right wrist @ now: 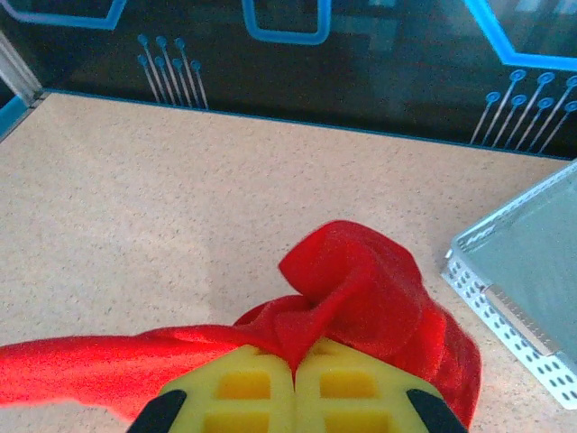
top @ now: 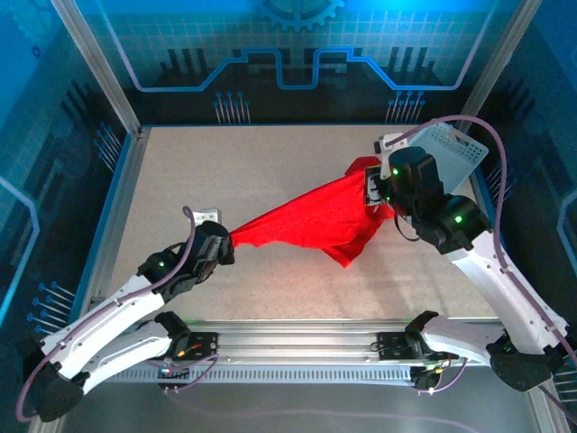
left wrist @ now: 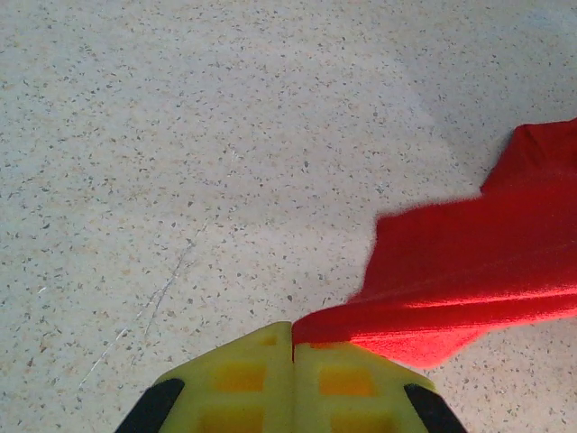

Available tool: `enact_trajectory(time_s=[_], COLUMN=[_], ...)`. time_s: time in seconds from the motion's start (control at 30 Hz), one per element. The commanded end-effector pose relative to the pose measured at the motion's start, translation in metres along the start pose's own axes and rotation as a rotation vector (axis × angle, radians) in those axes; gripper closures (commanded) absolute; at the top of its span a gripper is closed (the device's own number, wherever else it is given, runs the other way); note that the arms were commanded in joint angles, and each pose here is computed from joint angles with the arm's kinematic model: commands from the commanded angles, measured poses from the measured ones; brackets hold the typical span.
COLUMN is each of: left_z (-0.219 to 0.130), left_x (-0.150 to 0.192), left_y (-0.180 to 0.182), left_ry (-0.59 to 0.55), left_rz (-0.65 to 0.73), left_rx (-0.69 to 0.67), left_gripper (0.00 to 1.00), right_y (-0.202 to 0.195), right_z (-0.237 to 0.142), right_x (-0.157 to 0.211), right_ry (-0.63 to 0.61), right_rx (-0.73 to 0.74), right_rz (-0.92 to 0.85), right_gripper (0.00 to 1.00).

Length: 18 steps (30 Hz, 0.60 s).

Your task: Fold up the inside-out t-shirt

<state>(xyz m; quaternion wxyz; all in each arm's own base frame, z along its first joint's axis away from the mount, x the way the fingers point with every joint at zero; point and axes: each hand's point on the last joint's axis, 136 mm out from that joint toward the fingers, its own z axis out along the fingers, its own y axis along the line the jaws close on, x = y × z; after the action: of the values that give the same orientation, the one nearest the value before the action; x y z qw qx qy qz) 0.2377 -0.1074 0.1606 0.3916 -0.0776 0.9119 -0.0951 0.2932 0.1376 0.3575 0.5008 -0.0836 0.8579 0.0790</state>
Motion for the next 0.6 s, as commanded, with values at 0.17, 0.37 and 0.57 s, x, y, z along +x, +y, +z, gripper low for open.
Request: enact_trajectory(time_s=[0.17,0.37,0.57], left_z=[-0.016,0.011,0.028], left_x=[-0.020,0.001,0.012], left_y=[-0.021,0.006,0.024], left_ry=[-0.076,0.036,0.108], left_rz=[0.033,0.029,-0.043], left_rx=[0.127,-0.067,-0.134], left_gripper=[0.94,1.00,1.00], right_y=[0.031,0.038,0.043], right_z=[0.011,0.086,0.157], right_x=[0.013,0.075,0.115], right_ry=[0.051,0.273,0.470], right_rx=[-0.134,-0.047,0.028], right_rz=[0.050,0.019,-0.073], right_gripper=[1.00,1.00,0.46])
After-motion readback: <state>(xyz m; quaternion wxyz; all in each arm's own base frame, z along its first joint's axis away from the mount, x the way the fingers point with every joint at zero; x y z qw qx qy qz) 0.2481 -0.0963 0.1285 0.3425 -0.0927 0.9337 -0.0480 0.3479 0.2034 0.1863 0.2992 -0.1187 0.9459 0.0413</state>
